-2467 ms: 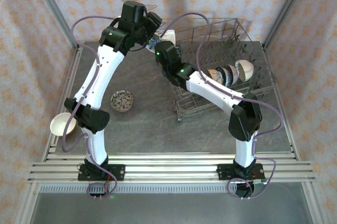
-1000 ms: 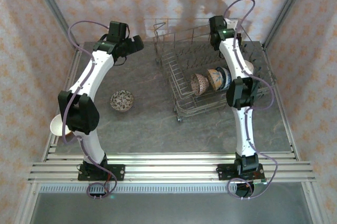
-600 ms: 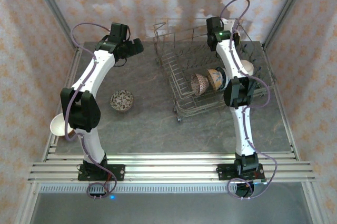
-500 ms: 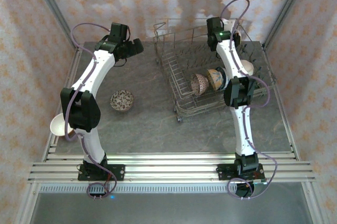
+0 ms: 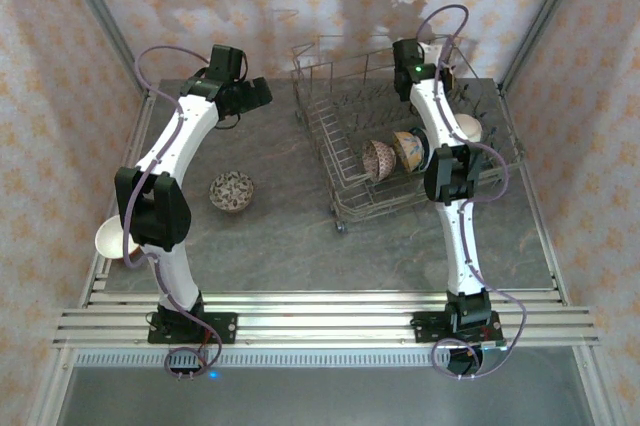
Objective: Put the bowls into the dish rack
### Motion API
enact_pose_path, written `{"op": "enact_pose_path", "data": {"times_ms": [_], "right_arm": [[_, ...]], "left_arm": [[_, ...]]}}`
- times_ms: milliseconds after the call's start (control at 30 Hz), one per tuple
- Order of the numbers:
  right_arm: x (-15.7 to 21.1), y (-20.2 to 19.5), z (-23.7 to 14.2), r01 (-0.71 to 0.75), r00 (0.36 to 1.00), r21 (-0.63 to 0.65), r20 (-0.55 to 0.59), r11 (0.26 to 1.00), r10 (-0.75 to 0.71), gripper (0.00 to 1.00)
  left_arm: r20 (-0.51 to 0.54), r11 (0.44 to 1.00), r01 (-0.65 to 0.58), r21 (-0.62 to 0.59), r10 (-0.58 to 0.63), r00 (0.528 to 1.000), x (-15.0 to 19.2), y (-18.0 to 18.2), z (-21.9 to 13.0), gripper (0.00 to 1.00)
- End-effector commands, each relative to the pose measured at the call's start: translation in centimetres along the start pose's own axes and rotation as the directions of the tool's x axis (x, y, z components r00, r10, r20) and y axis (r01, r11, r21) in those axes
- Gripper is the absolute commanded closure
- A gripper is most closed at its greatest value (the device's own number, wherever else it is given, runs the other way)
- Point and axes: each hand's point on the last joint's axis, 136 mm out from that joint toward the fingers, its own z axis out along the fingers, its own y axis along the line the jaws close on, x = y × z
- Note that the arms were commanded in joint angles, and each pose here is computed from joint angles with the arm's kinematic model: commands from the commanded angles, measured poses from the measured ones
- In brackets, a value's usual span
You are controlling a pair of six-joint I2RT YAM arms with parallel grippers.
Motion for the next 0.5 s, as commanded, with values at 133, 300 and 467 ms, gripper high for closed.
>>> {"op": "enact_pose_path", "data": {"times_ms": [133,300,467], "right_arm": [[-0.6,1.1,-0.7,0.019,0.999,0.016,0.034,1.000,-0.020,0.61],[-0.6,1.4,-1.8,0.028,0.999,-0.021,0.027,0.999,-0.027,0.49],[-2.3,0.1,-4.5,-0.013,0.999,-0.076,0.051,0.997,0.017,0.35]], "left_arm": [[-0.025,0.990,0.019,-0.141,-0.023,0.999,0.9,3.0,-2.3,0.02],[-0.087,0.957,0.006,-0.290,-0.033,0.996,2.7,6.1,-4.0,0.02],[-0.181,0.927,-0.005,-0.375,-0.068,0.981,5.5,8.2,-5.6,0.08]]}}
